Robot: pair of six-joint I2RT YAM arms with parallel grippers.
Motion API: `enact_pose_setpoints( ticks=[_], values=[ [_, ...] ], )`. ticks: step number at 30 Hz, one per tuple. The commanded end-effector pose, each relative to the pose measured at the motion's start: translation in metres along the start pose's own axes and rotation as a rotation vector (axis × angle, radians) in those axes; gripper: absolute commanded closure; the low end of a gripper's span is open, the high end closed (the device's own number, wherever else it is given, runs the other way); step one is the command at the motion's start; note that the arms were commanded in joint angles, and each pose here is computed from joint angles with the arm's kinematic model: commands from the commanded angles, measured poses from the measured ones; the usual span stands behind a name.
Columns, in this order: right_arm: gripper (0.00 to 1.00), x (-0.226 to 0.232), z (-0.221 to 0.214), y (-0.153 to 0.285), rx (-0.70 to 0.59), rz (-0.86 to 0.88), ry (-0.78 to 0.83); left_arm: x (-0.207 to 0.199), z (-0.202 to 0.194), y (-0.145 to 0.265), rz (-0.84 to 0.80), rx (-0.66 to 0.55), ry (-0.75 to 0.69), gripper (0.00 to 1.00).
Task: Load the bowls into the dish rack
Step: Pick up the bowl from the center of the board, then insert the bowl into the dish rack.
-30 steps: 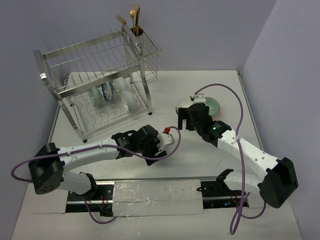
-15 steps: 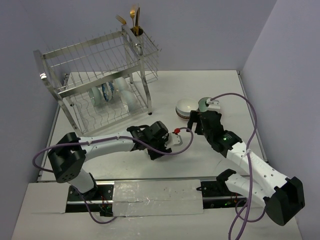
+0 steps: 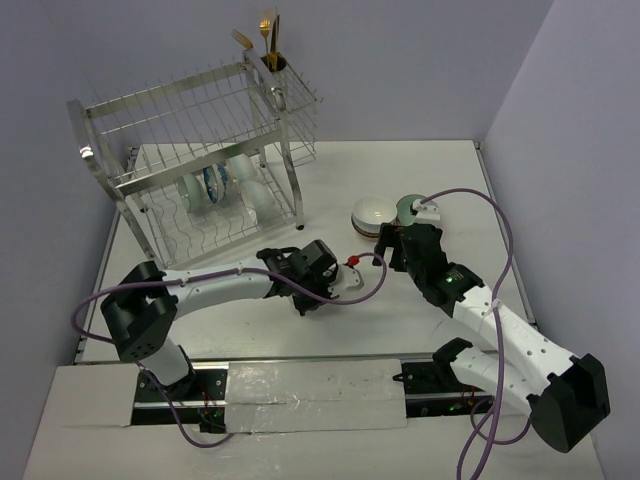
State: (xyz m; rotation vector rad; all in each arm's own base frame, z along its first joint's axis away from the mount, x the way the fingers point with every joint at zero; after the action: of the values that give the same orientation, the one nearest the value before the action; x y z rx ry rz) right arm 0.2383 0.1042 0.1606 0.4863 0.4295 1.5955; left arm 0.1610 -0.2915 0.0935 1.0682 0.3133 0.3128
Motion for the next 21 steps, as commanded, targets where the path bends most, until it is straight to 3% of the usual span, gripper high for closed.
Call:
enact_pose_setpoints(
  ticks=[1,5,6,9,12,13,19,21],
  values=[
    [0.01,0.001,0.012,0.001,-0.058,0.01,-0.028,0.001,0.026,0.029,-0.006,-0.164,0.018,1.0],
    [0.01,0.004,0.011,0.002,-0.053,0.027,-0.024,0.01,0.021,0.047,-0.015,-0.284,0.133,1.0],
    [0.01,0.004,0.012,0.002,-0.053,0.03,-0.025,0.017,0.03,0.064,-0.017,-0.384,0.165,1.0],
    [0.01,0.005,0.012,0.004,-0.061,0.047,-0.028,0.037,0.022,0.083,-0.048,-0.519,0.356,1.0],
    [0.02,0.007,0.013,0.006,-0.069,0.064,-0.029,0.054,0.02,0.116,-0.065,-0.76,0.493,1.0],
    [0.02,0.007,0.013,0.006,-0.07,0.071,-0.029,0.057,0.029,0.141,-0.06,-0.907,0.479,1.0],
    [0.03,0.013,0.013,0.009,-0.071,0.115,-0.024,0.085,0.004,0.157,0.021,-1.14,0.66,1.0],
    [0.03,0.014,0.013,0.01,-0.071,0.125,-0.023,0.099,0.003,0.176,0.055,-1.259,0.662,1.0]
  ],
)
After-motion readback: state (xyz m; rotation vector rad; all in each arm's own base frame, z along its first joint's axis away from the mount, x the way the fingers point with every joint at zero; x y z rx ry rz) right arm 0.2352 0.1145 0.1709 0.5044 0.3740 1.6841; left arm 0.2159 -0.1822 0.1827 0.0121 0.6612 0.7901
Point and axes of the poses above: each gripper's point midway between its finger pads, its own y axis back along the fingers, its own x axis along the line the jaws close on, z = x × y, the point moved 4 cm from there along y, back along the fingers, and after that the axes turned 10 degrees about y, right-handed, at the moved point
